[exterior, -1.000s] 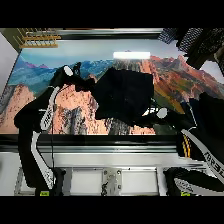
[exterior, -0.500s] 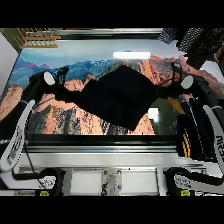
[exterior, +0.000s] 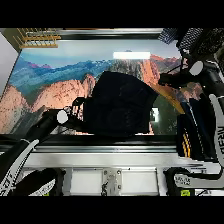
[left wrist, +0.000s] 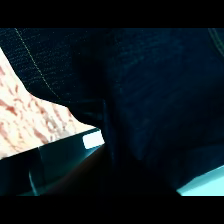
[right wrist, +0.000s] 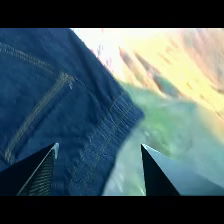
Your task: Fold the clothes and pants, and hang the long-sleeved shirts on hangers.
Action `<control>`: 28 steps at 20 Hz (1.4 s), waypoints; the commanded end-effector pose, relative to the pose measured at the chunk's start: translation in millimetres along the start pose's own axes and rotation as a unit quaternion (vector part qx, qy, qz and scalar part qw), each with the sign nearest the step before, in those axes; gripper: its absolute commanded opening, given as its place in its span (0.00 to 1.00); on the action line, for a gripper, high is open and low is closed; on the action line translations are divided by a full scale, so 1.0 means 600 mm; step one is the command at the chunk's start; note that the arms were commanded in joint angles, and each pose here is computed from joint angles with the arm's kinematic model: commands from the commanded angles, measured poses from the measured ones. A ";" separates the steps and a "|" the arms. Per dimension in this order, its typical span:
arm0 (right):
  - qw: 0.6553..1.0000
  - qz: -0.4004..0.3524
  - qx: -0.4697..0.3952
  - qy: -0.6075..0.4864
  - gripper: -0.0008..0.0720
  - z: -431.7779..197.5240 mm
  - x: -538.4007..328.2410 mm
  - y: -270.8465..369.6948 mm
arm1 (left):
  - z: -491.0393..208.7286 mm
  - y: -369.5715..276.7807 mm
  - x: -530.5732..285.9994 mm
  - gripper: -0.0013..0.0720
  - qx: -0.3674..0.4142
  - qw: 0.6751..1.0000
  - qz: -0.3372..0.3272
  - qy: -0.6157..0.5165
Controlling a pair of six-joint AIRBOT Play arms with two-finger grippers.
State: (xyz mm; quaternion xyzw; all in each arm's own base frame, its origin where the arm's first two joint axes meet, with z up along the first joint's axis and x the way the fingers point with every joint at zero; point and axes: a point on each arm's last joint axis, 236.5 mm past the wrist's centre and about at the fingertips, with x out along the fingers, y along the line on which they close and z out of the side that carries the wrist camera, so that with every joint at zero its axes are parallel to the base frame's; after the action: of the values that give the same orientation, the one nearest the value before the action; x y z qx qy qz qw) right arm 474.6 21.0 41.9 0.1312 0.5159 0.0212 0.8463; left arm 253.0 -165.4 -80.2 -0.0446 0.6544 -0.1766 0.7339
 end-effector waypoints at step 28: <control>0.979 0.118 0.167 0.006 0.07 -0.351 0.066 0.101 | 0.014 0.013 -0.015 0.04 -0.011 0.999 0.011 -0.043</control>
State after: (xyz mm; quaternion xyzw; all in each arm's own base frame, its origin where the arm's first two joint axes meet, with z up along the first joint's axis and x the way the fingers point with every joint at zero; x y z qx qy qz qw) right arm 300.1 123.7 -95.1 0.4028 0.5031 -0.0224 0.7643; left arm 247.1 -166.1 -85.8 -0.0589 0.6456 -0.1655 0.7432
